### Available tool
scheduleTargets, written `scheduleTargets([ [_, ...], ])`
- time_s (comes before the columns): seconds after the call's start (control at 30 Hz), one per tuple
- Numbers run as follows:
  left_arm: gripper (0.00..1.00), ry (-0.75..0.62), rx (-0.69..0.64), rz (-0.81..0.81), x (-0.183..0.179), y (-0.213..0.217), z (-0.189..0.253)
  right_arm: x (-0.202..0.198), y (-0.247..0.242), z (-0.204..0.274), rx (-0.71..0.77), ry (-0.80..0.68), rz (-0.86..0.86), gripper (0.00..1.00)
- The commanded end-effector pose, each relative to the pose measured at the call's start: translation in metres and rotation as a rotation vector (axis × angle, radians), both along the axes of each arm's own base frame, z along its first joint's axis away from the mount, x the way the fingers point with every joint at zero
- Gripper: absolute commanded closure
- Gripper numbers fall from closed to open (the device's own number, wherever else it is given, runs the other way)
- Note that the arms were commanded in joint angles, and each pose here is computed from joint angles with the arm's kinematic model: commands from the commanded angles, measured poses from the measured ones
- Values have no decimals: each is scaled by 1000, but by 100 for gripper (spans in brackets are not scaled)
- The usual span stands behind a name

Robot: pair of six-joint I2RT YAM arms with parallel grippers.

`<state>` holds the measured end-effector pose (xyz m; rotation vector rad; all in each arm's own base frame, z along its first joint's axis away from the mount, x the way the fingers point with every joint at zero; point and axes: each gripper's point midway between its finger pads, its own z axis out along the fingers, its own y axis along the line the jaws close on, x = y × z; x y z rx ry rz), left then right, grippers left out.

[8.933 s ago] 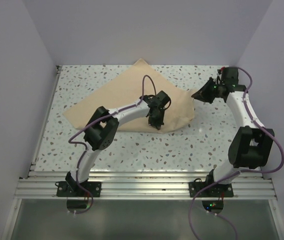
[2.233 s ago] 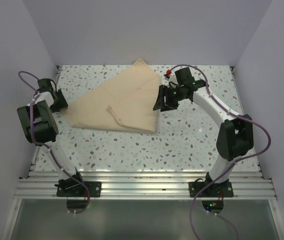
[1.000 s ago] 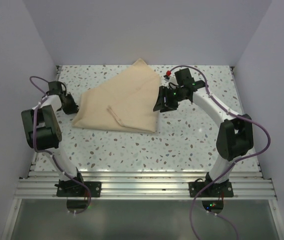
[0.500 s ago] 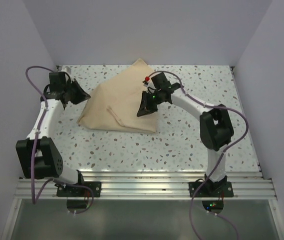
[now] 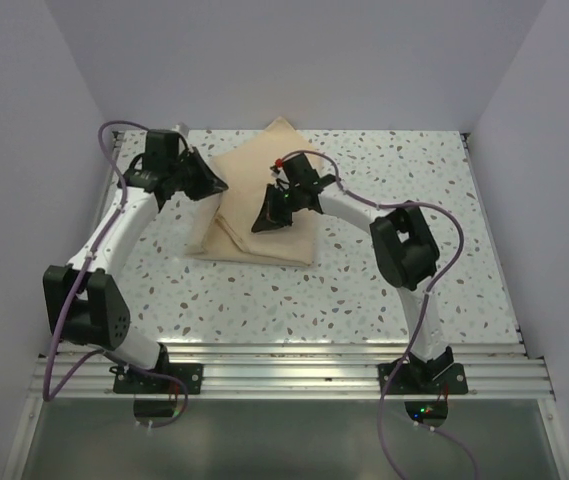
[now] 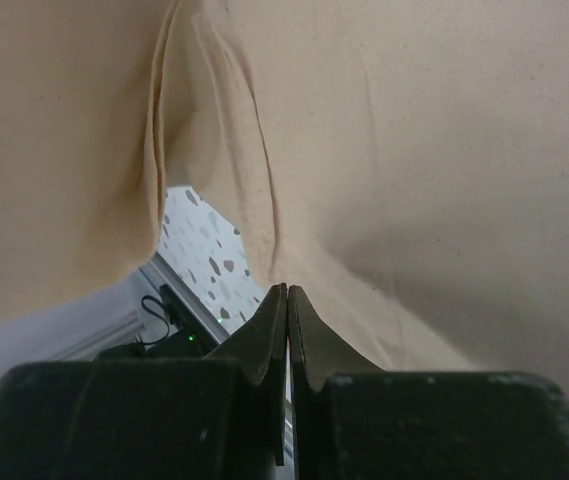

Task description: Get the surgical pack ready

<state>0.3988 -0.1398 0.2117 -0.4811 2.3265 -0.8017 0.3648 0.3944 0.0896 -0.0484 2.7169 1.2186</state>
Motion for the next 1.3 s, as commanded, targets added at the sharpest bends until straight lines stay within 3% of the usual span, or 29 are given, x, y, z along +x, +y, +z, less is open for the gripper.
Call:
scheduleTargets([
  [0.0,100,-53,-69,-6,11,-29,40,4,21,7,59,-26,-6,100],
  [0.43,100,-69,-152,-54,9,-72,64,-15,59,-10,109,15,35,100],
  [0.77,100,-83,-181,-89,5,-103,83,-20,61,-13,120,24,46,100],
  [1.27,100,-93,-206,-129,-2,-120,90,-2,-11,54,201,-14,-79,100],
])
